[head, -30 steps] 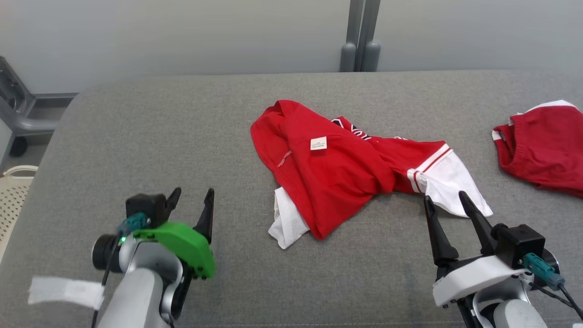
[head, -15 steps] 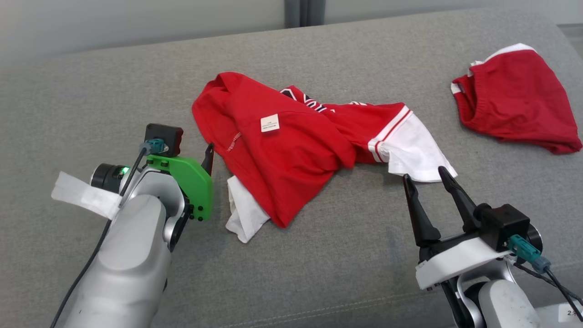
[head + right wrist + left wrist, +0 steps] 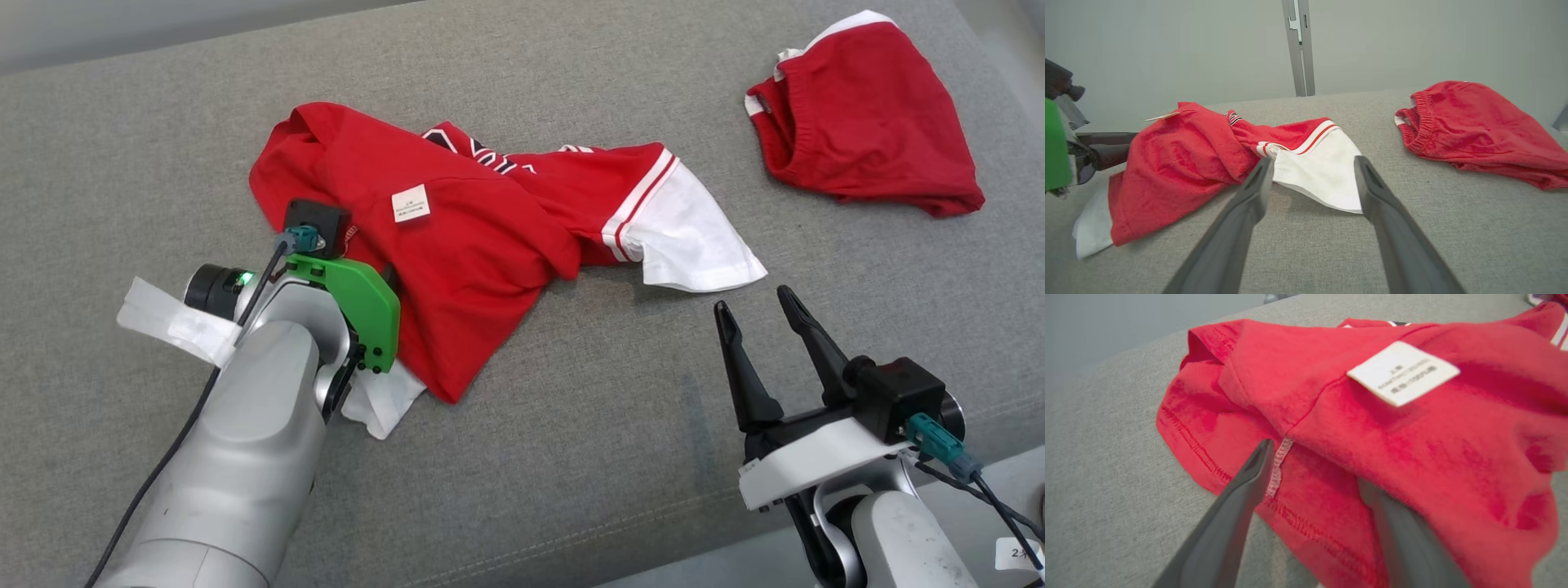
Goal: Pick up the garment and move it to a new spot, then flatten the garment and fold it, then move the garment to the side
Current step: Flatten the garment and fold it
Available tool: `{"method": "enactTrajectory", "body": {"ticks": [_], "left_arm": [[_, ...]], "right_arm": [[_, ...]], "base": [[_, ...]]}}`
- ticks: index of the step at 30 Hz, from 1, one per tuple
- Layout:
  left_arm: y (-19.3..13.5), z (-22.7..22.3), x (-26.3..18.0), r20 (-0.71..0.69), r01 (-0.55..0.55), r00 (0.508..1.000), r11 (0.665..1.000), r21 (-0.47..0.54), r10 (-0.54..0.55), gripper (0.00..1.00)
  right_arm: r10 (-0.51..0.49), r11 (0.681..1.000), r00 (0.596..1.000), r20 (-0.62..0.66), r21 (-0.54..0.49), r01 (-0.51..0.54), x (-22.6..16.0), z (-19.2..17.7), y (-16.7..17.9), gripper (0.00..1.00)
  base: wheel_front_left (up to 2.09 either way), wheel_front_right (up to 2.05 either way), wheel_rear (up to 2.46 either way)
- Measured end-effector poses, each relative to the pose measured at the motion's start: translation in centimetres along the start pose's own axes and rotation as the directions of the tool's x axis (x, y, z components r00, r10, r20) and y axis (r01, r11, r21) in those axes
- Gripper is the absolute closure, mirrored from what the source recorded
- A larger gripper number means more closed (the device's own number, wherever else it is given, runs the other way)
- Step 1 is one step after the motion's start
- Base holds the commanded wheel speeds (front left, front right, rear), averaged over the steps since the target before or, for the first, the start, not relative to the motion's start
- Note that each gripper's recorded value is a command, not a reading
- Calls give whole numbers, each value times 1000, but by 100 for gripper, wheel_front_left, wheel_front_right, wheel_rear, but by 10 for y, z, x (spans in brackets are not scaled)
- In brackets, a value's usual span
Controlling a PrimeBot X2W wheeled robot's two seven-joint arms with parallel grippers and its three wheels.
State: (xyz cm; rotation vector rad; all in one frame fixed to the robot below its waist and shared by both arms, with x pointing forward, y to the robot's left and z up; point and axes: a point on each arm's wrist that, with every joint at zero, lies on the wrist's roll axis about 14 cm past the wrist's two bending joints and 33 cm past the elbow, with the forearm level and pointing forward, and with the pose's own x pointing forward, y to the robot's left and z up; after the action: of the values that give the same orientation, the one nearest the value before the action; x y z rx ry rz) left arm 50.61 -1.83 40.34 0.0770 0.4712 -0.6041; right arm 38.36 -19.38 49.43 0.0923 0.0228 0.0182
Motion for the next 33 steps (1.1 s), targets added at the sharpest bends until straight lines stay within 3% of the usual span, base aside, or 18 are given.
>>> {"method": "enactTrajectory", "body": {"ticks": [14, 24, 25, 27, 33], "left_arm": [[12, 53, -1, 189, -80, 977, 993, -87, 95, 0], [25, 60, -3, 214, -163, 961, 983, -84, 178, 0], [27, 61, -3, 216, -171, 958, 981, -87, 187, 21], [31, 66, -4, 233, -173, 953, 979, -110, 194, 96], [36, 64, -10, 235, -165, 954, 981, -105, 186, 100]], "right_arm": [[8, 1000, 1000, 8, -1, -8, -5, 4, 3, 0], [14, 1000, 1000, 4, -3, -14, -5, 3, 5, 0], [14, 1000, 1000, 4, -3, -14, -4, 3, 5, 0], [15, 1000, 1000, 3, -2, -15, -4, 3, 5, 0], [29, 1000, 1000, 7, 2, -29, 0, 2, 10, 0]], "base": [[0, 0, 0], [0, 0, 0], [0, 0, 0], [0, 0, 0], [0, 0, 0]]}}
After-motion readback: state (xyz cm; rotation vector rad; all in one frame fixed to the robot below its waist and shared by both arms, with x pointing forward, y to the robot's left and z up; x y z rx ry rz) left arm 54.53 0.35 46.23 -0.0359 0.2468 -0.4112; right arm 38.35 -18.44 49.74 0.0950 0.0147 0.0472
